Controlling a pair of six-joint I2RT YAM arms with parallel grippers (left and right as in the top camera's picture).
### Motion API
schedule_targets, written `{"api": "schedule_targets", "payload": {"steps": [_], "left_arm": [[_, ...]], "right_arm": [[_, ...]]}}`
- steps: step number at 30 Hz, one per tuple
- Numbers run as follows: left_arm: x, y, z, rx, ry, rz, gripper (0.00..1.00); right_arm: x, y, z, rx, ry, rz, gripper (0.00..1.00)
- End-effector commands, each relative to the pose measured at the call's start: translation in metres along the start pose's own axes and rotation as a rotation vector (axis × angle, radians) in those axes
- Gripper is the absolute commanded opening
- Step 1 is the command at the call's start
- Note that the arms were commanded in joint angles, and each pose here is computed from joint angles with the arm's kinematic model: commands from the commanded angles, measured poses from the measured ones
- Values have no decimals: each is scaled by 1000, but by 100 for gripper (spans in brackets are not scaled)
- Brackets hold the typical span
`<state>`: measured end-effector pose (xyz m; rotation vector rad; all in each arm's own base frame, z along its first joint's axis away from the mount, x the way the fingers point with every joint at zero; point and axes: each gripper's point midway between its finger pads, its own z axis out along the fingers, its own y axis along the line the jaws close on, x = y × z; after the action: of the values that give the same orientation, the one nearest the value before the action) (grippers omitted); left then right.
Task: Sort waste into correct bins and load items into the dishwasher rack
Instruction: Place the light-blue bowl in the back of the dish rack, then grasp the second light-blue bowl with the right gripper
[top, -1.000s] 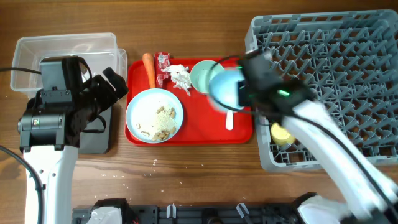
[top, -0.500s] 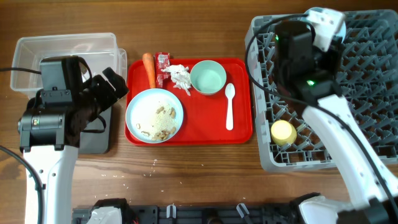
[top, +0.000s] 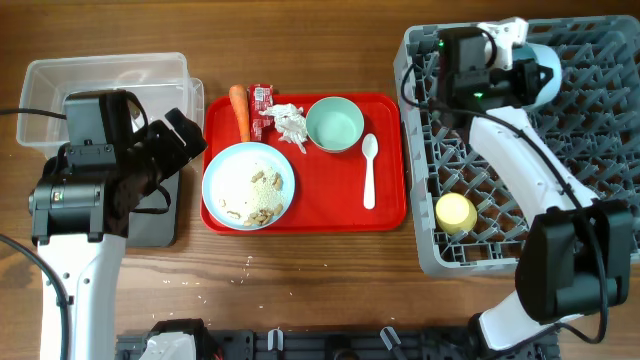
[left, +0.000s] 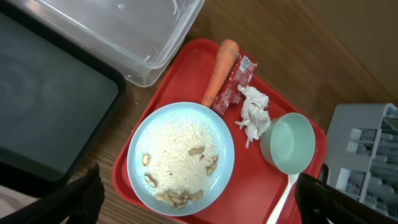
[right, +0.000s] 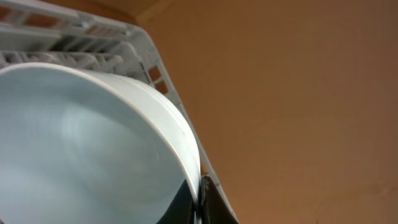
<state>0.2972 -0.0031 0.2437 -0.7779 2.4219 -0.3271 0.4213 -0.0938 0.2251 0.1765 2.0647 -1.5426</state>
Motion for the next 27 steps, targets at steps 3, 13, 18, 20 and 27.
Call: {"api": "schedule_targets", "payload": {"steps": [3,13,18,20,27], "left_arm": [[-3,3,1,-15,-9,-18,100],[-3,3,1,-15,-8,-18,100],[-3,3,1,-15,-8,-18,100],[-3,3,1,-15,-9,-18,100],[-3,3,1,-15,-8,-18,100]], "right_arm": [[9,18,10,-26,26,-64,4],[22,54,16,-89,47,-170,4],[22,51,18,-75,51,-162,4],[22,42,23,-32,61,-140,4],[22,45,30,-63,64,-117,4]]}}
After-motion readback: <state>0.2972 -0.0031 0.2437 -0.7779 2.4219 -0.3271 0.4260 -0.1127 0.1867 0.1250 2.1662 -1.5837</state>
